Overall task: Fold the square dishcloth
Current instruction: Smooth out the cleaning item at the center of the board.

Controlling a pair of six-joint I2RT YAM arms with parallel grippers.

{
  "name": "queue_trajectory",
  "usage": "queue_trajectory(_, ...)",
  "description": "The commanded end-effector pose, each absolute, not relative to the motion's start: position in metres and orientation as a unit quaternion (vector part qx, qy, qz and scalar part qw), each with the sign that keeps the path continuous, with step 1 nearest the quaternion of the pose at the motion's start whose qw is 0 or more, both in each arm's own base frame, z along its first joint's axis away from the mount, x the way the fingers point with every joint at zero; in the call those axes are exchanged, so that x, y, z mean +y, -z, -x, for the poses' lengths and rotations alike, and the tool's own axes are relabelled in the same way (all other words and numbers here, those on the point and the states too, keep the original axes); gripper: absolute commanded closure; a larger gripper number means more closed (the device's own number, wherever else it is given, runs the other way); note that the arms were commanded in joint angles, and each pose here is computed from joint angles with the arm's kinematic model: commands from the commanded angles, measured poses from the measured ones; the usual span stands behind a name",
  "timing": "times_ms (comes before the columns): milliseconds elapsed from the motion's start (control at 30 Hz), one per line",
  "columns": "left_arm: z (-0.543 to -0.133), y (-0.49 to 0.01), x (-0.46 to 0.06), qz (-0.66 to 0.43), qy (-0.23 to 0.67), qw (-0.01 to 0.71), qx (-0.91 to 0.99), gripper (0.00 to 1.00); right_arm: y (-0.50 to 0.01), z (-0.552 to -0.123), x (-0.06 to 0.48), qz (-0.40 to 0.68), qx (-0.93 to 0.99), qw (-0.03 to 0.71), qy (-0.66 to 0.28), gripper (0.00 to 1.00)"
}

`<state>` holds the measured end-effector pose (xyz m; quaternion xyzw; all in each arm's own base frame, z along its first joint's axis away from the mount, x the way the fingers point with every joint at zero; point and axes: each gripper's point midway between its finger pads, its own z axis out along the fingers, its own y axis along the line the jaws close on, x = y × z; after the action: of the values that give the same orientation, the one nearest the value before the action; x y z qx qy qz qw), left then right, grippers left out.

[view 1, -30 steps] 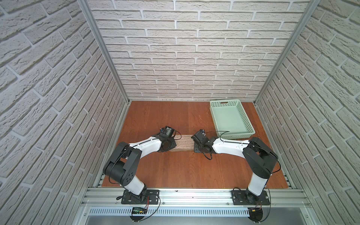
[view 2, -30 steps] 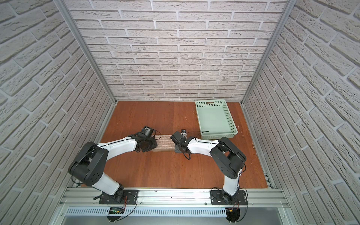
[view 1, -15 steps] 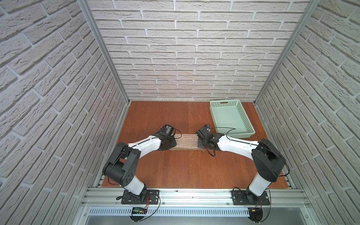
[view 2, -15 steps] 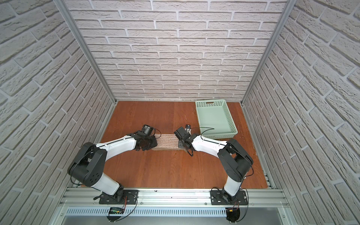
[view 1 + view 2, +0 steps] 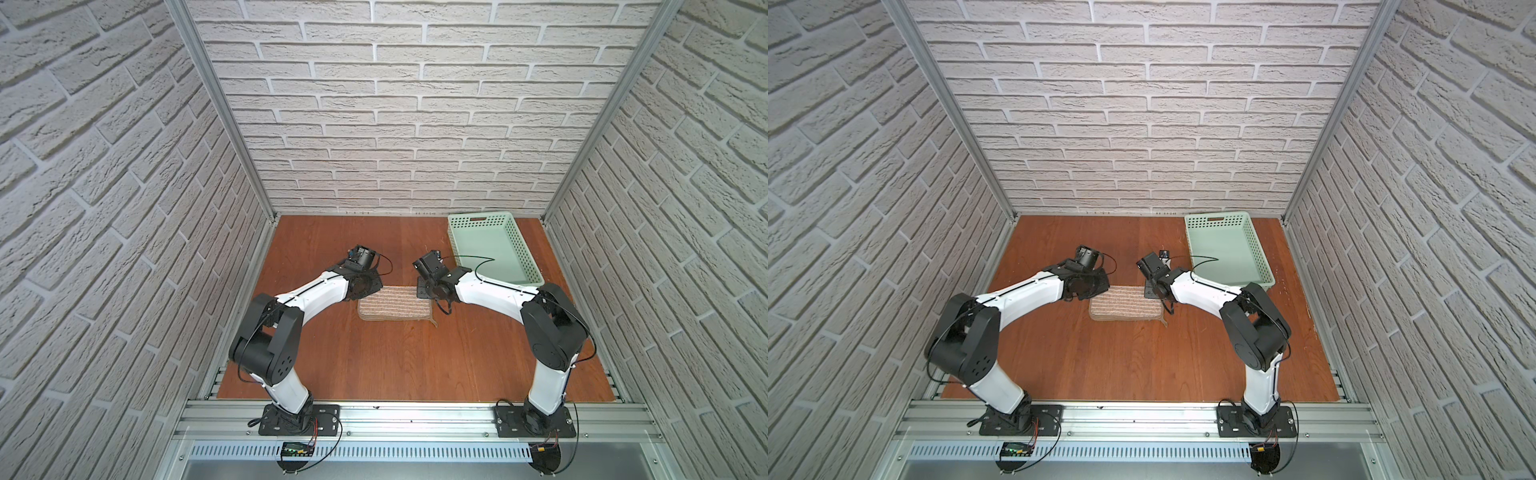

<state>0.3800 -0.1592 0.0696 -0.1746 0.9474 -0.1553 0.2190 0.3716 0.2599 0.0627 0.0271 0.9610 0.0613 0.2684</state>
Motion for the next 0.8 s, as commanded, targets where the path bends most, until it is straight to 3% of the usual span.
queue_trajectory(0, -0.39, -0.051, -0.147, 0.184, 0.137, 0.207, 0.951, 0.75, -0.055, -0.38, 0.26, -0.026, 0.963, 0.26, -0.061, 0.84)
queue_trajectory(400, -0.394, -0.003, -0.125, 0.22, 0.139, 0.162, 0.952, 0.78, -0.037, -0.389, 0.246, -0.041, 0.968, 0.242, -0.048, 0.87)
queue_trajectory(767, -0.391, -0.063, -0.148, 0.183, 0.179, 0.207, 0.944, 0.58, -0.077, -0.382, 0.247, -0.041, 0.964, 0.252, -0.076, 0.83)
